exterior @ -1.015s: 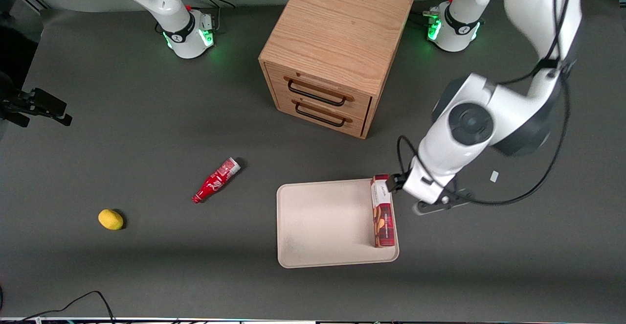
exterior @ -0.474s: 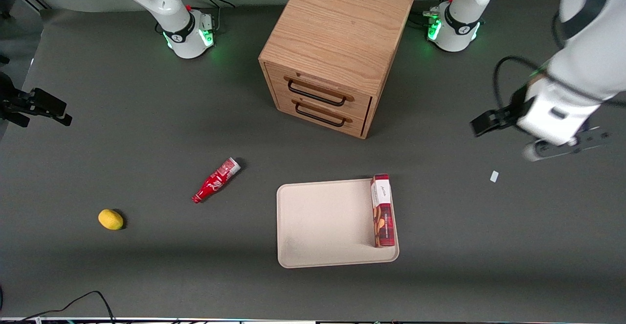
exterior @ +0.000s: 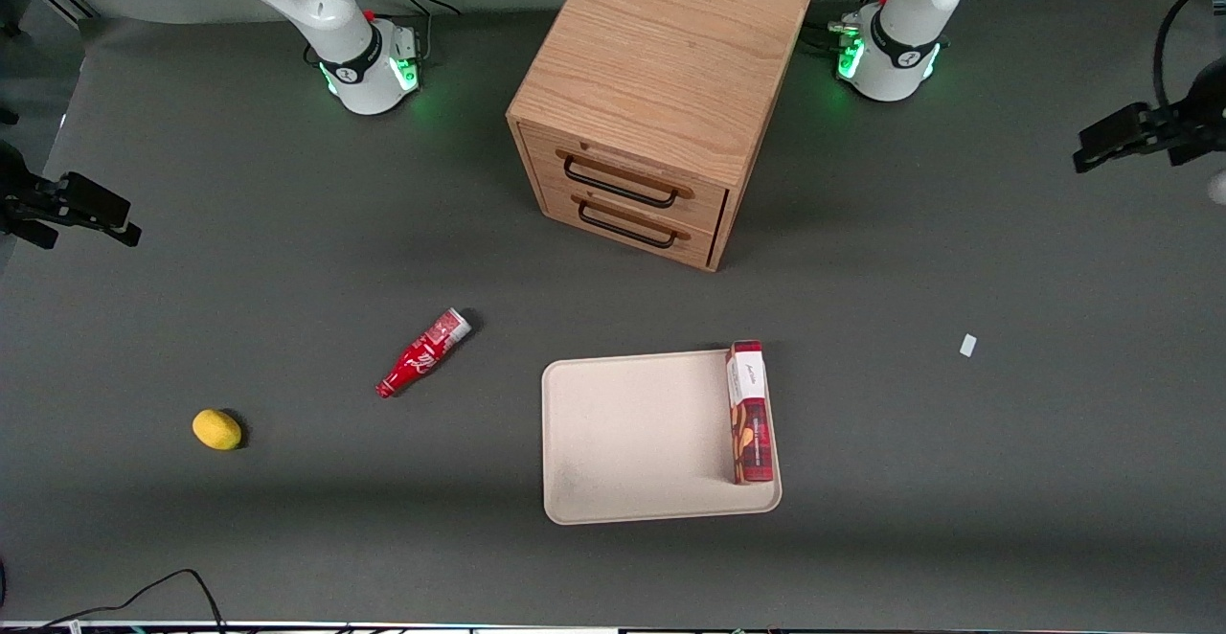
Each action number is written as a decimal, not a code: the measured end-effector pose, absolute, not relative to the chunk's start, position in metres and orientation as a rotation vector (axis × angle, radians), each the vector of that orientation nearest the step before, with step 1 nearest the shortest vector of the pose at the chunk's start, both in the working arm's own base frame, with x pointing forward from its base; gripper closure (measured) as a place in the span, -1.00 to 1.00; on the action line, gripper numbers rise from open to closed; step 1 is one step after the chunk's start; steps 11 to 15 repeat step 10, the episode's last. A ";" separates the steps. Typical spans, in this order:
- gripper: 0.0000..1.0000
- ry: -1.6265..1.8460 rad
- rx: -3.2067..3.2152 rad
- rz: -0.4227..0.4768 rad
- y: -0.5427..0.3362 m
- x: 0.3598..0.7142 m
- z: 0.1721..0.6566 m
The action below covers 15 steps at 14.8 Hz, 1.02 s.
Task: Place red cookie box on tray
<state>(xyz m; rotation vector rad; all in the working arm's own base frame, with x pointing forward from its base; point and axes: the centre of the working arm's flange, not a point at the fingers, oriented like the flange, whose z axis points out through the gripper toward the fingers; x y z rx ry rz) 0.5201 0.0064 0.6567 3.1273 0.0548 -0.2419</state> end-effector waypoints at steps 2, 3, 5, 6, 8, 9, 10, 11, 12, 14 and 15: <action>-1.00 0.027 3.118 -0.252 0.023 0.500 0.650; -1.00 0.019 3.116 -0.245 0.025 0.490 0.648; -1.00 0.011 3.117 -0.241 0.023 0.473 0.647; -1.00 0.005 3.117 -0.238 0.021 0.468 0.648; -1.00 -0.017 3.121 -0.225 0.014 0.467 0.651; -1.00 -0.027 3.122 -0.219 0.011 0.468 0.652; -1.00 -0.035 3.123 -0.217 0.009 0.469 0.653; -1.00 -0.035 3.123 -0.217 0.009 0.469 0.653; -1.00 -0.035 3.123 -0.217 0.009 0.469 0.653; -1.00 -0.035 3.123 -0.217 0.009 0.469 0.653; -1.00 -0.035 3.123 -0.217 0.009 0.469 0.653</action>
